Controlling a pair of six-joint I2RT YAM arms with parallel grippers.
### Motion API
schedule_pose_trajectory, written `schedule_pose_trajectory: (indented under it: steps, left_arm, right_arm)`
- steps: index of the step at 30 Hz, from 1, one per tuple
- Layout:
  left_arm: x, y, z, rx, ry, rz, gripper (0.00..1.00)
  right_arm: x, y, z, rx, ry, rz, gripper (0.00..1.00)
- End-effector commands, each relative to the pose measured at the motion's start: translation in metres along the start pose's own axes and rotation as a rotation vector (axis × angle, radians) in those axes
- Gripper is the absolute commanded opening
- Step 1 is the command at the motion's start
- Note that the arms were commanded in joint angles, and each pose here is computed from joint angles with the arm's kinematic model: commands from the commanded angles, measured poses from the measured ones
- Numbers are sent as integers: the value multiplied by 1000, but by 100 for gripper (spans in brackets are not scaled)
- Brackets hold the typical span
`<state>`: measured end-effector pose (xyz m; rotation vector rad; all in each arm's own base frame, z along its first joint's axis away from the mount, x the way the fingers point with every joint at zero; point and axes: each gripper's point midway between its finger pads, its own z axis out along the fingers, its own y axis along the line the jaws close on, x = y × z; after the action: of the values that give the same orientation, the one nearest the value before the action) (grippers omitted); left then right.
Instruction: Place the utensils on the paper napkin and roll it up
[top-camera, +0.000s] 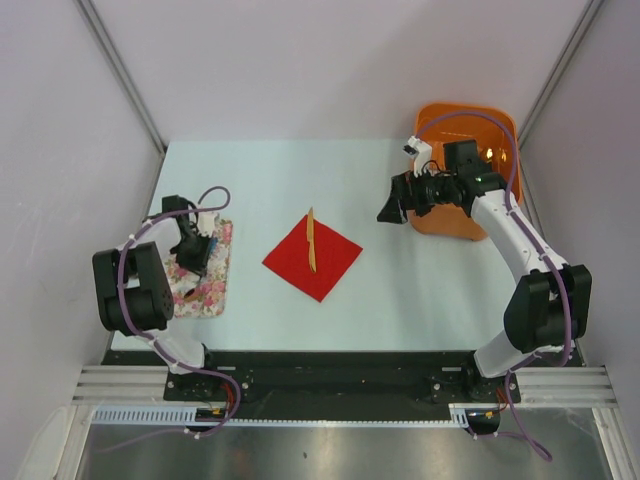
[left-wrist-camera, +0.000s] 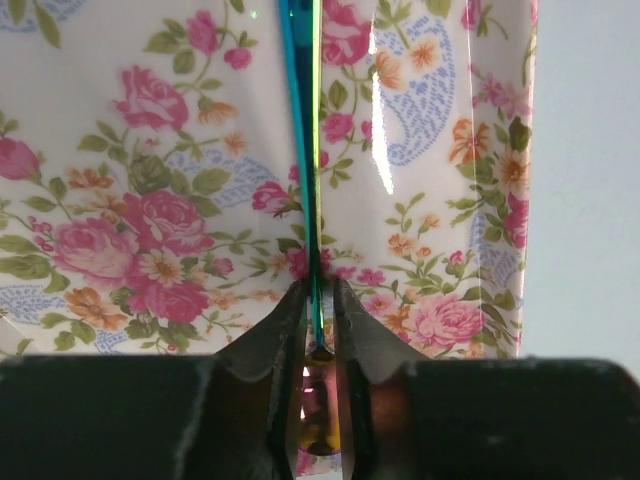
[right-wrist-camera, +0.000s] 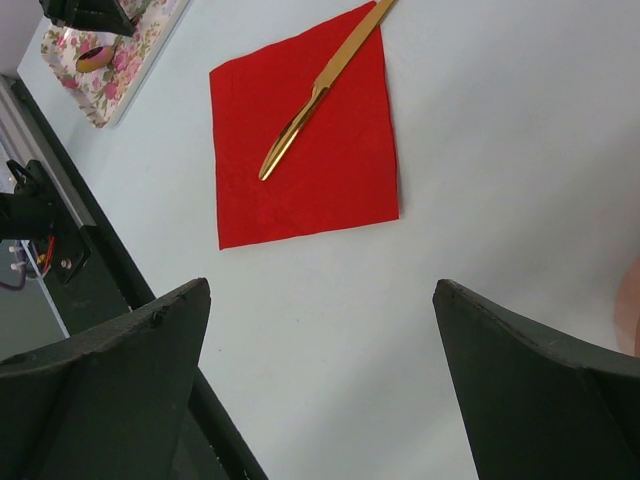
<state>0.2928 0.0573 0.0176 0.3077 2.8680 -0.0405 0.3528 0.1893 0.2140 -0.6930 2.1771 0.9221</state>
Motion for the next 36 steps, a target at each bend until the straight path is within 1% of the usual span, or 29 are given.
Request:
schedule_pose_trajectory:
  steps: [1,4,5,6,9,14,16,17,19,20,22,23,24,25,26,27,28,29,30,31,33,34,35,36]
  left_arm:
    - [0,11,14,-50,7,39,17]
    - [-2,12,13,-64,2,61,11]
    - [-3,11,13,-67,1,74,7]
    - [-4,10,11,-69,-7,96,1]
    - [-13,11,5,-93,-38,148,0]
    - [-40,11,-21,-139,-126,263,0]
    - [-53,9,-33,-151,-168,328,0]
    - [-61,7,-45,-163,-209,357,0]
    - [-71,-3,-56,-153,-262,463,0]
    - [-76,-7,-70,-166,-307,509,0]
    - [-83,-25,-80,-174,-362,659,0]
    - [-84,-32,-93,-183,-407,763,0]
    - [-83,-42,-101,-168,-433,834,0]
    - [-84,-71,-107,-90,-491,941,0]
    - [-82,-84,-127,-101,-547,1119,0]
    - [-72,-99,-131,-61,-562,1221,0]
    - [-60,-124,-134,-8,-581,1338,0]
    - [-56,-136,-139,-24,-605,1473,0]
    - [-44,-148,-145,-30,-635,1557,0]
    - [-36,-170,-149,-9,-667,1661,0]
    - [-24,-189,-153,-14,-708,1796,0]
    - [-15,-206,-153,20,-723,1875,0]
    - [-8,-211,-151,34,-705,1928,0]
    - [-2,-224,-151,63,-714,1979,0]
  right_arm:
    - [-10,3,-1,-18,-20,-16,100]
    - [-9,2,-3,-9,-16,-6,100]
    - [-9,0,-4,-2,-14,-12,100]
    - [-8,-1,-6,5,-13,-9,100]
    - [-5,-8,-13,22,-14,16,100]
    - [-9,-11,-23,22,-36,50,100]
    - [-14,-12,-27,31,-53,50,100]
    - [-16,-13,-28,41,-56,45,100]
    - [-19,-12,-30,39,-64,34,100]
    - [-20,-11,-29,34,-61,35,100]
    - [-20,-9,-29,18,-53,42,100]
    - [-23,-7,-29,8,-57,38,100]
    - [-24,-5,-29,-3,-55,44,100]
    - [-25,1,-29,-36,-56,51,100]
    - [-26,6,-25,-62,-52,55,100]
    - [-27,12,-23,-88,-48,56,100]
    - [-26,21,-20,-130,-39,60,100]
    - [-24,32,-12,-163,-21,56,100]
    - [-24,40,-9,-190,-11,54,100]
    - [-22,50,-5,-228,0,54,100]
    - [-13,73,9,-299,47,58,100]
    - [-10,82,13,-329,66,61,100]
    - [-6,90,19,-353,87,67,100]
    - [4,104,29,-392,128,70,100]
